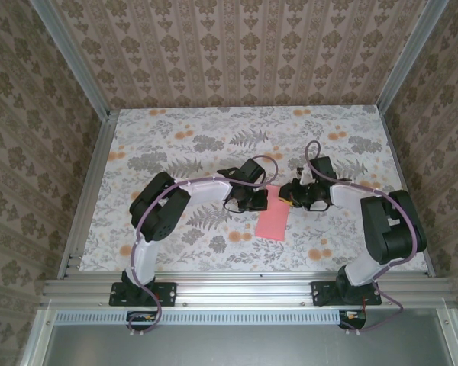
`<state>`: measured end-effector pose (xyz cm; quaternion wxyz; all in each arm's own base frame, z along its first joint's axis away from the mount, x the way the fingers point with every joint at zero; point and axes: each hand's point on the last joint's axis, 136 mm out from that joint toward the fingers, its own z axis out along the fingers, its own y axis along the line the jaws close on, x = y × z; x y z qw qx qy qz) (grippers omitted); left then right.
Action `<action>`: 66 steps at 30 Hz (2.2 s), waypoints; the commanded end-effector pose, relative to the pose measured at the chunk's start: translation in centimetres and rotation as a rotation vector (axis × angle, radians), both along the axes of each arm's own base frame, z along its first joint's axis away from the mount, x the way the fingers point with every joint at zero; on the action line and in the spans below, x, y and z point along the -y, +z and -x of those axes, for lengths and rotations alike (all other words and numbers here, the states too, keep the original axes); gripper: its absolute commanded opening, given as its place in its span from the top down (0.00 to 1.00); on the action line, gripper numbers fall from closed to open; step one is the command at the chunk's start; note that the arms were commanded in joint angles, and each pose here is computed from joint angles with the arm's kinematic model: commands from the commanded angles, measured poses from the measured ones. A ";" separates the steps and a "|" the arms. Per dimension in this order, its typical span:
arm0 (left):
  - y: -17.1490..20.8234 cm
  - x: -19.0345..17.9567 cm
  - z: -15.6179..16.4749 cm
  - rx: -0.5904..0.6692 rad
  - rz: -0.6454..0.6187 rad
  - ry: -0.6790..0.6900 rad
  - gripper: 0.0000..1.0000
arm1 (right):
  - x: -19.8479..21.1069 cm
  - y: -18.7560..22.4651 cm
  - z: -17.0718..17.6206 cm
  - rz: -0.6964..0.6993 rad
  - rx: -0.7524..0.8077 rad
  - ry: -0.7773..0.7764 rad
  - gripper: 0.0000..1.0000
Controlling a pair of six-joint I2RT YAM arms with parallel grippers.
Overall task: Fold a paper plane with a square sheet of paper (pick it up from the middle)
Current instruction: Fold the square sheet of paper in half at the center of the table.
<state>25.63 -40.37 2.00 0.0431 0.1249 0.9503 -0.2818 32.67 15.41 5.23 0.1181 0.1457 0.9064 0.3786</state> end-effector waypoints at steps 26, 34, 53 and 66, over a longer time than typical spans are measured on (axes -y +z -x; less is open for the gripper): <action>-4.6 -4.1 3.0 -0.091 -0.212 -0.017 1.00 | 2.1 -1.9 -2.6 0.118 -0.056 -0.013 0.76; -4.7 -4.3 3.2 -0.093 -0.216 -0.019 1.00 | 3.5 -5.4 -1.5 0.213 -0.146 -0.026 0.76; -4.6 -4.5 3.3 -0.092 -0.220 -0.020 1.00 | 3.7 -4.0 -2.8 0.164 -0.106 -0.049 0.76; -4.5 -4.4 3.3 -0.090 -0.220 -0.023 1.00 | 3.4 -1.3 -3.6 0.085 -0.029 -0.058 0.76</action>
